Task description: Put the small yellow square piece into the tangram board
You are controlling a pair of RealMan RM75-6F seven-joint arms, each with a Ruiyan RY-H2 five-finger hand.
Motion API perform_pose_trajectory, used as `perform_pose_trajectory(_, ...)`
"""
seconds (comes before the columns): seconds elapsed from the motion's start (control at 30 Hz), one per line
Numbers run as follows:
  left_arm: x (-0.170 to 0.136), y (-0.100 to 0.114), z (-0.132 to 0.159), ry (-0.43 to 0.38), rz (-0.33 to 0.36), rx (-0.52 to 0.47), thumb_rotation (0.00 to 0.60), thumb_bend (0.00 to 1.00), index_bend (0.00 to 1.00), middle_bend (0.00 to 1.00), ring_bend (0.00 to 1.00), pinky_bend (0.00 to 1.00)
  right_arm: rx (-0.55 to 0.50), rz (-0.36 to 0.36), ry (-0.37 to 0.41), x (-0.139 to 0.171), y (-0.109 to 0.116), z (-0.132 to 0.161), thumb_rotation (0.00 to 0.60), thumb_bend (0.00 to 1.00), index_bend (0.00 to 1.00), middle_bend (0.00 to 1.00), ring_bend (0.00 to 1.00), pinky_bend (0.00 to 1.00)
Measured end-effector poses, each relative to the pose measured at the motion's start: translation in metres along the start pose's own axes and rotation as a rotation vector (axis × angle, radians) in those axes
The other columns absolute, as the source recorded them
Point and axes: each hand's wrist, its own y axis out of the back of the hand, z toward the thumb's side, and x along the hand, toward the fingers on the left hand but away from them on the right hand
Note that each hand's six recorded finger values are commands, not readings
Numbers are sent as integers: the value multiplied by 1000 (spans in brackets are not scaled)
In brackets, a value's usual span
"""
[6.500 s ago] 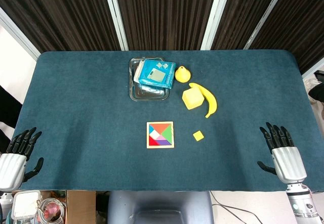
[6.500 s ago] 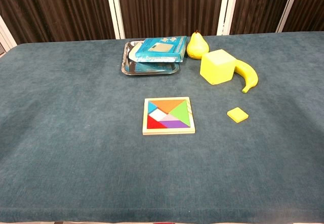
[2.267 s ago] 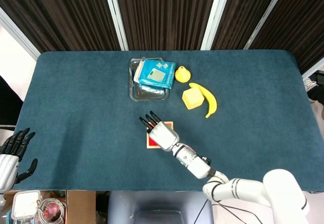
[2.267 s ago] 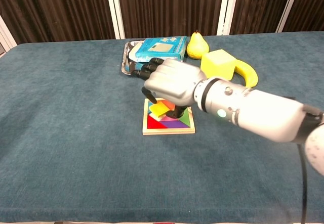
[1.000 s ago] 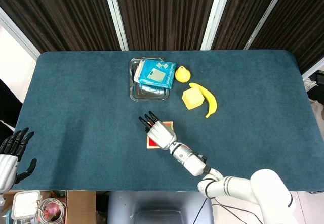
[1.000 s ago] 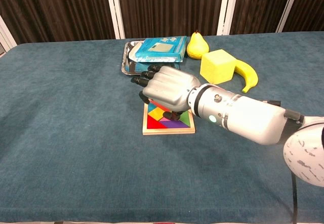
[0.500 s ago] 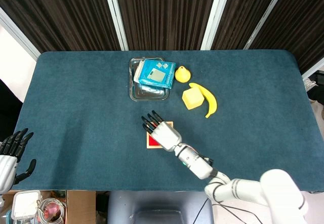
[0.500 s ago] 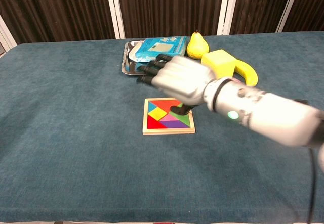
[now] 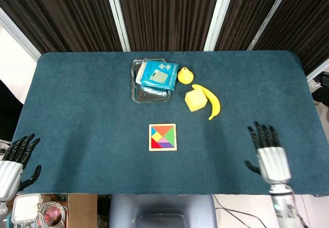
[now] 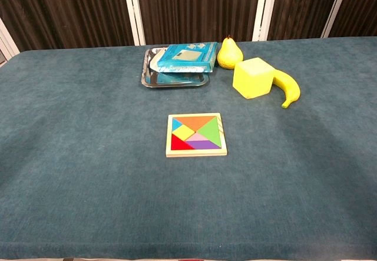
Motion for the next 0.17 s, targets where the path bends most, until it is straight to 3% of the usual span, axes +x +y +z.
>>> perform_pose_trajectory(0.17, -3, -1, 3, -4, 9, 20, 600, 434, 0, 0, 0, 121, 31, 5, -37, 28, 5, -43, 600, 170, 0, 0, 0, 0)
